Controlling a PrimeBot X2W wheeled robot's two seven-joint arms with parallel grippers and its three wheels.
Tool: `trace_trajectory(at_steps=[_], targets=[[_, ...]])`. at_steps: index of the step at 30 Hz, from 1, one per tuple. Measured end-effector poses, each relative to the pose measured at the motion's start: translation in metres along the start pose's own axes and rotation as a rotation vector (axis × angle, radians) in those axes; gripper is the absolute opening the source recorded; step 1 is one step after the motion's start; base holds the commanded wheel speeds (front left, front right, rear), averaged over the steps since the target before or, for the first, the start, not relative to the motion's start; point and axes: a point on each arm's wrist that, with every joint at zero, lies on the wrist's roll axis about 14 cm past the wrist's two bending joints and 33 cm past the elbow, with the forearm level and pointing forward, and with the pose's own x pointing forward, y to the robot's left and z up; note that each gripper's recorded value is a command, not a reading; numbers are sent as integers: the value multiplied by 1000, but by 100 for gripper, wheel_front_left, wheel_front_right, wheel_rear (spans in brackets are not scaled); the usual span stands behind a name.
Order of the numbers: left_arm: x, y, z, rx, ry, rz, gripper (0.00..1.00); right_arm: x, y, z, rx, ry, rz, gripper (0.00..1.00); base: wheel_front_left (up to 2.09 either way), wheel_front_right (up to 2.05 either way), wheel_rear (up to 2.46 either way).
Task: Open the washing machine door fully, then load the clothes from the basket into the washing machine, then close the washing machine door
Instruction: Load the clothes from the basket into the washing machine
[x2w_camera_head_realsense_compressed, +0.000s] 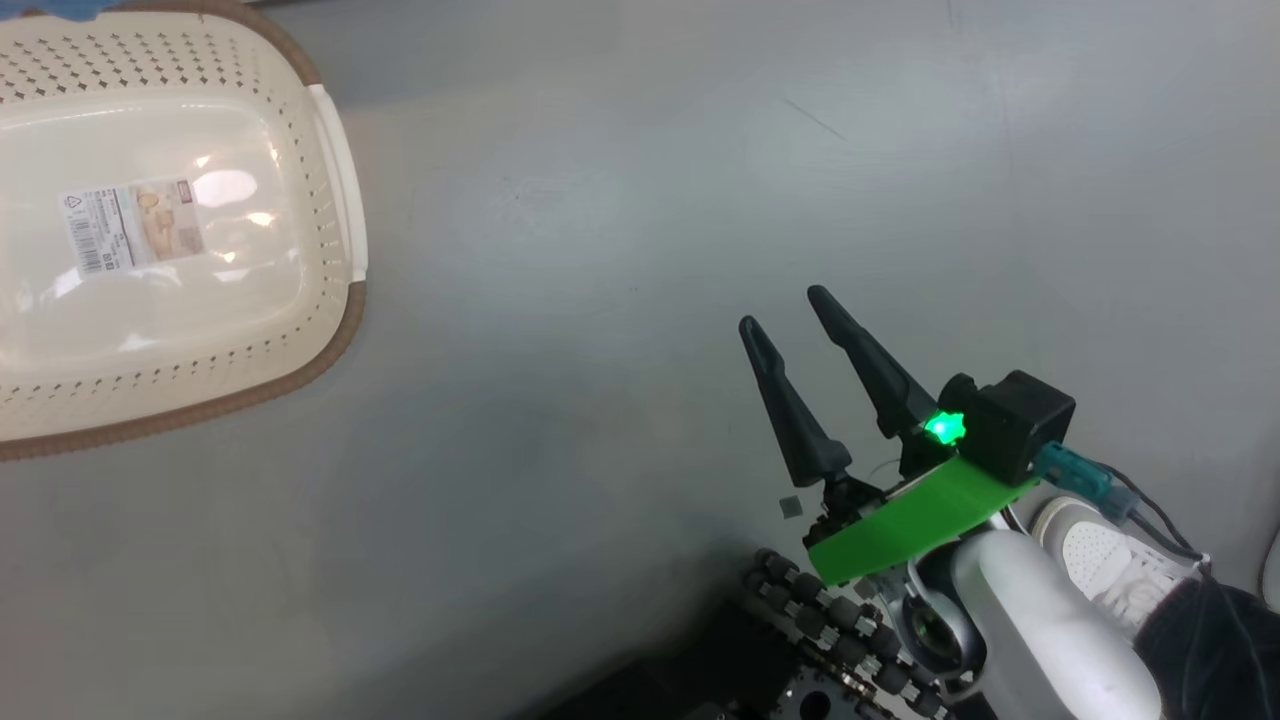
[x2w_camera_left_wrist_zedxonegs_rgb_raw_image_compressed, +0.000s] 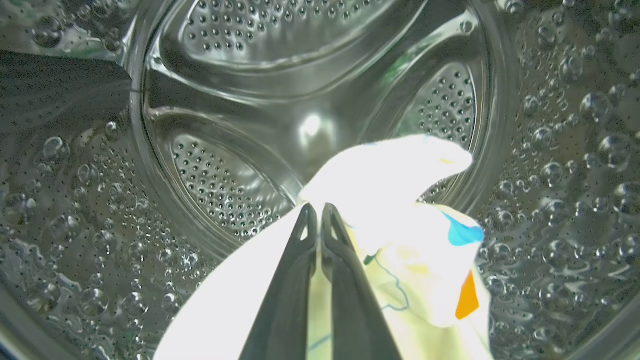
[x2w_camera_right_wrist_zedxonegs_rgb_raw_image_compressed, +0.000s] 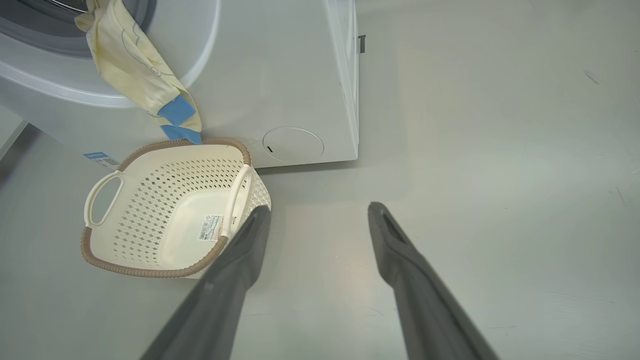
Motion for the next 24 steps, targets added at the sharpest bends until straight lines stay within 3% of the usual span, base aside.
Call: trace_trajectory(at_steps=[11, 12, 13, 14, 15, 16, 17, 24], targets=[[-5, -22, -22, 44, 165, -89, 0, -4, 4, 3, 7, -9, 8, 100, 0, 0, 0], [-5, -23, -23, 43, 186, -96, 4, -5, 4, 3, 8, -8, 8, 100, 0, 0, 0], [-6, -25, -26, 45, 215, -100, 10, -5, 5, 2, 10, -6, 9, 100, 0, 0, 0], [-8, -27, -30, 47, 248, -105, 34, -6, 5, 1, 12, -5, 10, 100, 0, 0, 0], [-9, -28, -32, 47, 263, -107, 87, -6, 6, 1, 13, -4, 11, 100, 0, 0, 0], [-10, -29, -34, 49, 279, -111, 87, -6, 6, 1, 14, -4, 12, 100, 0, 0, 0], [-12, -31, -37, 51, 301, -114, 100, -6, 7, 1, 14, -5, 14, 100, 0, 0, 0], [-16, -39, -34, 66, 335, -134, 100, -6, 10, 4, 16, -14, 23, 100, 0, 0, 0]])
